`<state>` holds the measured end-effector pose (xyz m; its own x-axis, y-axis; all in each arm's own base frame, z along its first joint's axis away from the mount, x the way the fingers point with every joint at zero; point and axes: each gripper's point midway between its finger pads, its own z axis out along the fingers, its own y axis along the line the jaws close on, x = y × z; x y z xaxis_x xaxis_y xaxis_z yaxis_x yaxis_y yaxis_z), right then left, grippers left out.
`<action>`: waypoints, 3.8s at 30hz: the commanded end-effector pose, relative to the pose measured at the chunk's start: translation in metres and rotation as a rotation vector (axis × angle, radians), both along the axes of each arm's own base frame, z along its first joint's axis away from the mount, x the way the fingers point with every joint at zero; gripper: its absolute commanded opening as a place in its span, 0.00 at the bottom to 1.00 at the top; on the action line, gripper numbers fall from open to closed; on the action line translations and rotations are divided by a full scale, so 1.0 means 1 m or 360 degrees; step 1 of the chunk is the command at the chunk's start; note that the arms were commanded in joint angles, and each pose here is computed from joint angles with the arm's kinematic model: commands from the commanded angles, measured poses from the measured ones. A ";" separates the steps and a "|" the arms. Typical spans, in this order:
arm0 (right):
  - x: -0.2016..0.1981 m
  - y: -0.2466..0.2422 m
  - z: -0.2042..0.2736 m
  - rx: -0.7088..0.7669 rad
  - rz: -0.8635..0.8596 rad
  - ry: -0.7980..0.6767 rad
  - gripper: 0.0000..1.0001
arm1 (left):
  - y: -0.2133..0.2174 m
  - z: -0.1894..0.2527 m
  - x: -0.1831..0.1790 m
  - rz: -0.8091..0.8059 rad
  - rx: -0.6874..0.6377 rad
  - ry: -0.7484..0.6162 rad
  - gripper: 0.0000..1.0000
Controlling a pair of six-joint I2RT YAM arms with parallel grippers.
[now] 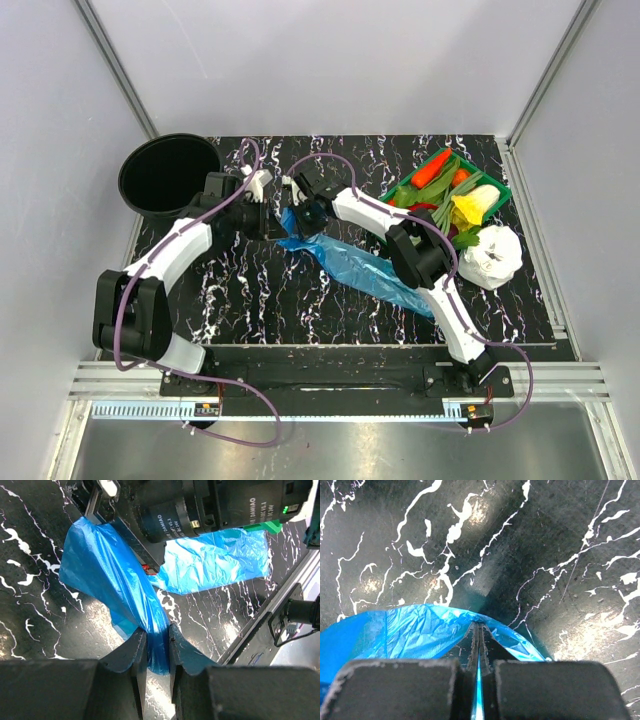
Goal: Put the trash bags into the trash bin
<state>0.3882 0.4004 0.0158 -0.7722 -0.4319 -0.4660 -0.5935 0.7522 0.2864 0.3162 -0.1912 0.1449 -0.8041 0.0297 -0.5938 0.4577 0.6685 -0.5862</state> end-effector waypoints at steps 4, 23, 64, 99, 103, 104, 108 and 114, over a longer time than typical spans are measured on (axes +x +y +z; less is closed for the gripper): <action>-0.029 -0.032 -0.072 -0.0377 0.0072 0.0105 0.00 | -0.034 0.130 -0.002 -0.0405 -0.0298 -0.0644 0.00; -0.037 -0.030 -0.076 -0.0480 0.0172 0.0010 0.00 | 0.011 0.155 0.010 -0.0207 -0.0134 -0.0755 0.00; -0.071 -0.027 0.161 0.0707 0.0478 -0.0256 1.00 | 0.015 0.124 0.028 -0.0116 -0.0300 -0.0582 0.00; -0.056 -0.007 0.071 0.0397 0.0418 -0.0260 0.00 | 0.002 0.149 0.025 -0.0002 -0.0592 -0.0474 0.00; -0.062 -0.020 0.039 0.0288 0.0391 -0.0259 0.00 | 0.003 0.155 0.031 0.0038 -0.0605 -0.0475 0.00; -0.064 -0.022 0.034 0.0257 0.0401 -0.0266 0.00 | 0.003 0.155 0.032 0.0045 -0.0606 -0.0468 0.00; -0.070 -0.029 0.020 0.0117 0.0452 -0.0379 0.00 | 0.004 0.158 0.037 0.0073 -0.0597 -0.0474 0.00; -0.068 -0.046 0.012 0.0015 0.0451 -0.0493 0.00 | 0.012 0.162 0.044 0.0138 -0.0576 -0.0494 0.00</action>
<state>0.3384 0.3860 0.0637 -0.4803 -0.4669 -0.7425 -0.8237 0.5309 0.1990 0.3479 -0.1787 0.2411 -0.7324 -0.2439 -0.6356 0.4541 0.5206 -0.7231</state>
